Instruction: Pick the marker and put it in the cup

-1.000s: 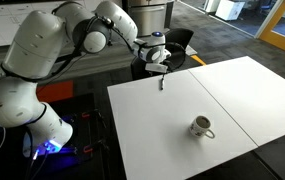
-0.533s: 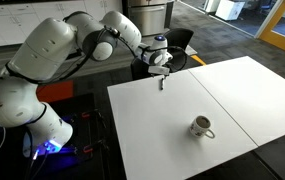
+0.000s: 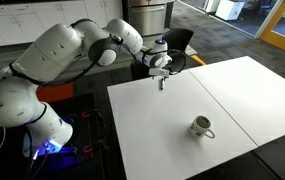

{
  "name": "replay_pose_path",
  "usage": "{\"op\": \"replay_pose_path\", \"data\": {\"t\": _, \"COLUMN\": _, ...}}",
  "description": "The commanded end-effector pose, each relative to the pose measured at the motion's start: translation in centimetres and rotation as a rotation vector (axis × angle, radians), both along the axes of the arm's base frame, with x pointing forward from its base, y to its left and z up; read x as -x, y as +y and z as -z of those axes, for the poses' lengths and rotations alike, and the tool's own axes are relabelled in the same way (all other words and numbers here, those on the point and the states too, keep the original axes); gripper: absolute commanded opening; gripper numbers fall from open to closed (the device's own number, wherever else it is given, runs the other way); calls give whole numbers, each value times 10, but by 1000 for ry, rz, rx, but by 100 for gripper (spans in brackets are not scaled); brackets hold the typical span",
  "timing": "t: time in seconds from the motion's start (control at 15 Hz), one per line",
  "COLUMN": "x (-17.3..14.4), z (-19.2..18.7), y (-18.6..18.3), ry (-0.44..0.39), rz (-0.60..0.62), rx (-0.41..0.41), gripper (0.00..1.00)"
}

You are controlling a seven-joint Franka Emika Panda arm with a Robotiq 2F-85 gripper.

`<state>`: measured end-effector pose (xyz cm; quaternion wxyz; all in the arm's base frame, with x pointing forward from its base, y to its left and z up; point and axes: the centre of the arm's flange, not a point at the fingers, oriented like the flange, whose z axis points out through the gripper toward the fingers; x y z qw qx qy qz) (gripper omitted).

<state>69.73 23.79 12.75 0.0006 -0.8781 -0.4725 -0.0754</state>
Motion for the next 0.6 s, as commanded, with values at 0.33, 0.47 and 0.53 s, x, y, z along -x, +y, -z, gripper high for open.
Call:
{"op": "replay_pose_path", "data": {"t": 0.33, "x": -16, "z": 17, "y": -7, "ry": 17, "rz": -27, "rx": 94, "gripper": 100}}
{"op": "replay_pose_path", "data": {"t": 0.47, "x": -17, "z": 20, "y": -10, "ry": 25, "rz": -24, "rx": 103, "gripper": 100}}
{"op": "replay_pose_path", "data": {"t": 0.53, "x": -19, "z": 22, "y": -11, "ry": 30, "rz": -24, "rx": 105, "gripper": 100}}
